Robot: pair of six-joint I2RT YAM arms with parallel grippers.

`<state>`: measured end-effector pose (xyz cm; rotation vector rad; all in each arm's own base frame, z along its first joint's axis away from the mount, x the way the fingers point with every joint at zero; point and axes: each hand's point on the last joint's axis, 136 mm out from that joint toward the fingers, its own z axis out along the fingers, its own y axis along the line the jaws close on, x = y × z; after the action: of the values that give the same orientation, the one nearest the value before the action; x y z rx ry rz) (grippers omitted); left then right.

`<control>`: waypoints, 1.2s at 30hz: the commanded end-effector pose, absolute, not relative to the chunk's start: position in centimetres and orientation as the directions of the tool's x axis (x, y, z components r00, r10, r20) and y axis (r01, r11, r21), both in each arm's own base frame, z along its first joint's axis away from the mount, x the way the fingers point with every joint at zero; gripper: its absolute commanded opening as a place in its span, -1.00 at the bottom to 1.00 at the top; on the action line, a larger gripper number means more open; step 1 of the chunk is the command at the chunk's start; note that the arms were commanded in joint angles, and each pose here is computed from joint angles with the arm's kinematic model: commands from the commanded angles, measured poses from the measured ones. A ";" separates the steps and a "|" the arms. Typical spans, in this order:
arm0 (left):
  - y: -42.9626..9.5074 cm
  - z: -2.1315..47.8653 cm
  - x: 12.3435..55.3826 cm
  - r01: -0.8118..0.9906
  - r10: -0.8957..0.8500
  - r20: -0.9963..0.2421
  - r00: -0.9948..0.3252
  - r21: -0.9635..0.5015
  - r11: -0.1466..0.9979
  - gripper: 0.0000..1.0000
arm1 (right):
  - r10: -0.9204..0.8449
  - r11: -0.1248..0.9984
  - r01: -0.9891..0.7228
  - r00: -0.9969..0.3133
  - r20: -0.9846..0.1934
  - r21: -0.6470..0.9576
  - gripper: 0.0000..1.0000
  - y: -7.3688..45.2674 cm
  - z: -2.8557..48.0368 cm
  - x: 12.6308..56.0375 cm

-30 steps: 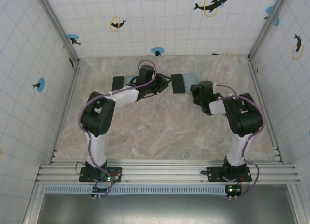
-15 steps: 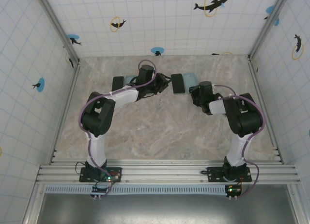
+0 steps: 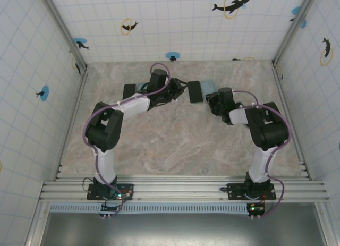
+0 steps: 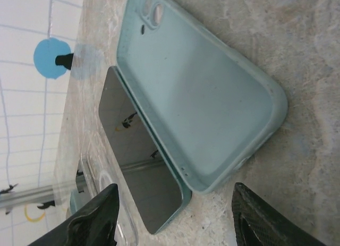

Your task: Take the phone out of the phone case

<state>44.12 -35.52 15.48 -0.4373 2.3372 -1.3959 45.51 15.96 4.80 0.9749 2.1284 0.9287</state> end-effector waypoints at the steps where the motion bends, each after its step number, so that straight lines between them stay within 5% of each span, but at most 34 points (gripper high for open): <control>1: -35.0 18.4 43.9 0.021 -0.419 -0.248 -0.874 -0.880 0.475 -0.05 | 0.747 0.554 0.255 -0.573 -0.338 0.793 0.36 15.5 9.7 45.8; 8: -36.4 19.4 42.9 0.098 -0.335 -0.292 -0.896 -0.865 0.492 0.15 | 0.530 0.763 0.113 -0.673 -0.516 0.637 0.50 12.0 12.5 44.0; 13: -38.6 20.0 41.9 0.157 -0.272 -0.320 -0.907 -0.858 0.489 0.21 | 0.403 0.856 0.058 -0.696 -0.594 0.513 0.98 8.1 13.5 42.1; 22: -42.0 20.2 39.9 0.258 -0.162 -0.377 -0.912 -0.834 0.488 0.35 | 0.019 0.941 -0.236 -0.676 -0.737 0.241 0.98 5.2 15.7 38.8; 28: -42.7 19.5 37.8 0.332 -0.079 -0.419 -0.904 -0.807 0.488 0.37 | -0.320 0.921 -0.389 -0.712 -0.625 -0.029 0.98 2.5 12.9 36.5; 36: -41.6 19.7 35.4 0.438 -0.012 -0.500 -0.866 -0.771 0.463 0.40 | -0.506 0.853 -0.506 -0.742 -0.440 -0.128 0.98 -1.3 8.2 33.4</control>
<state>36.75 -41.60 16.72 0.2204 2.3869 -1.3538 34.88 -0.42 9.72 -0.5401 2.5182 0.0807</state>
